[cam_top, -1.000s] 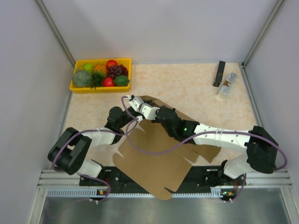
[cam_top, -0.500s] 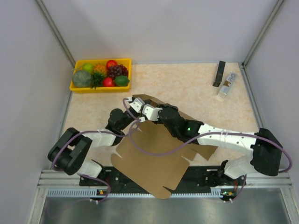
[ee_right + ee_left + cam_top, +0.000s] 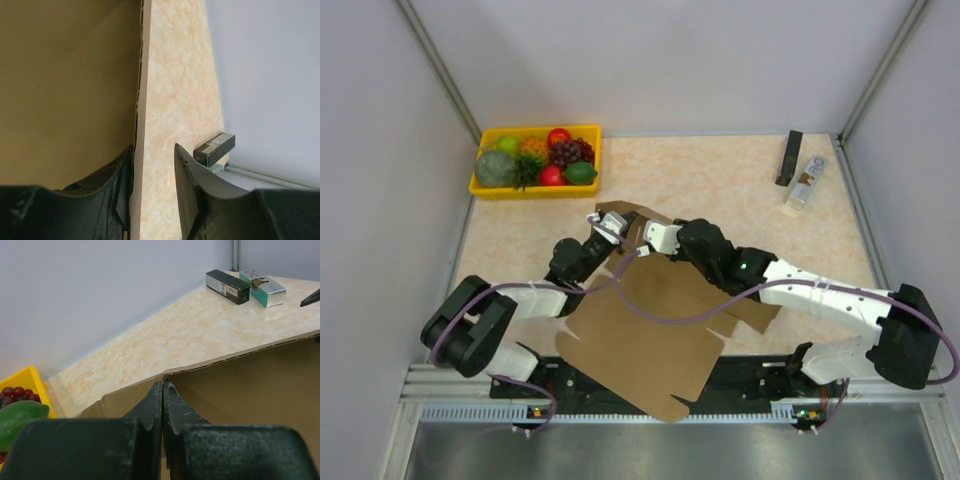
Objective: Fold the paper box
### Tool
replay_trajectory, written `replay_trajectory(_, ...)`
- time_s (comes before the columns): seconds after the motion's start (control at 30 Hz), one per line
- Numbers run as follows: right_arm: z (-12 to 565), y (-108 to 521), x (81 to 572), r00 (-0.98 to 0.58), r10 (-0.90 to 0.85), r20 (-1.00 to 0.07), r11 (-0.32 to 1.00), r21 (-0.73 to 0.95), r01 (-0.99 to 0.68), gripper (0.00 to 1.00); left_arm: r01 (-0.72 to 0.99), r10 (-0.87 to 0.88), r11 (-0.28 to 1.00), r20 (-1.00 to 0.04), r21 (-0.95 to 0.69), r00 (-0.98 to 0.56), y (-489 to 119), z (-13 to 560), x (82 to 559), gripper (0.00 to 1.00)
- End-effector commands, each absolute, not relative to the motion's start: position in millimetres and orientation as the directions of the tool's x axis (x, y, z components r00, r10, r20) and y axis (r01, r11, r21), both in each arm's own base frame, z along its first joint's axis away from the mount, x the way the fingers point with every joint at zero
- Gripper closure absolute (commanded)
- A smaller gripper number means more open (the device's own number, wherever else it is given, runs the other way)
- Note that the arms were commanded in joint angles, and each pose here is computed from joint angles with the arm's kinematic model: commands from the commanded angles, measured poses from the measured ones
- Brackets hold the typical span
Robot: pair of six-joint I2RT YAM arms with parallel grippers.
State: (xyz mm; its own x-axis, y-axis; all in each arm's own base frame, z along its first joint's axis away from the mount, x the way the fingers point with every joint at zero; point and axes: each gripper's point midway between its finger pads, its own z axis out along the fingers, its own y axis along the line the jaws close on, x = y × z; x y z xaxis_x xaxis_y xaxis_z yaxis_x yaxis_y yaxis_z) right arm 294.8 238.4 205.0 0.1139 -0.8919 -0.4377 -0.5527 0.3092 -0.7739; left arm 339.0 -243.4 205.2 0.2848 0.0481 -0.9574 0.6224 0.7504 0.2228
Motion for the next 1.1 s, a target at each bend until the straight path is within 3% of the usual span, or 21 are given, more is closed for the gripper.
replay_trajectory(0.0, 215.2, 243.2, 297.7, 0.145, -0.87, -0.471, 0.308, -0.75, -0.586, 0.65, 0.584, 0.021, 0.771, -0.926, 0.255, 0.378, -239.4, 233.6, 335.5, 1.0)
replay_trajectory(0.2, 212.8, 254.9, 309.6, 0.162, -0.887, -0.433, 0.276, -0.776, -0.568, 0.77, 0.58, 0.013, 0.777, -0.928, 0.244, 0.373, -239.6, 232.3, 338.0, 1.0)
replay_trajectory(0.43, 224.4, 254.7, 323.5, 0.146, -0.908, -0.392, 0.28, -0.829, -0.484, 0.78, 0.567, -0.007, 0.794, -0.93, 0.218, 0.366, -238.4, 230.6, 342.8, 1.0)
replay_trajectory(0.53, 228.9, 251.3, 324.8, 0.151, -0.912, -0.382, 0.279, -0.846, -0.454, 0.87, 0.562, -0.007, 0.799, -0.931, 0.214, 0.364, -237.3, 230.6, 343.6, 1.0)
replay_trajectory(0.57, 230.3, 249.4, 325.9, 0.154, -0.918, -0.365, 0.266, -0.855, -0.444, 0.95, 0.561, -0.011, 0.802, -0.933, 0.207, 0.36, -236.7, 230.5, 343.6, 1.0)
replay_trajectory(0.6, 227.9, 249.9, 326.5, 0.156, -0.923, -0.352, 0.253, -0.86, -0.443, 1.0, 0.564, -0.026, 0.803, -0.935, 0.191, 0.353, -236.1, 232.2, 342.6, 0.97)
replay_trajectory(0.67, 224.0, 248.4, 327.5, 0.167, -0.934, -0.315, 0.216, -0.872, -0.439, 1.0, 0.559, -0.039, 0.812, -0.941, 0.167, 0.337, -232.9, 232.4, 341.6, 0.82)
replay_trajectory(0.87, 218.7, 251.3, 336.1, 0.211, -0.922, -0.326, 0.22, -0.886, -0.409, 1.0, 0.528, -0.155, 0.849, -0.966, -0.021, 0.209, -211.9, 231.2, 329.6, 0.58)
replay_trajectory(1.0, 221.4, 252.5, 341.4, 0.248, -0.915, -0.319, 0.216, -0.904, -0.368, 1.0, 0.503, -0.309, 0.833, -0.948, -0.233, 0.072, -195.7, 231.4, 308.6, 0.53)
replay_trajectory(1.07, 224.0, 255.3, 344.0, 0.263, -0.905, -0.335, 0.232, -0.905, -0.357, 1.0, 0.47, -0.303, 0.84, -0.953, -0.271, -0.008, -187.6, 209.8, 299.6, 0.52)
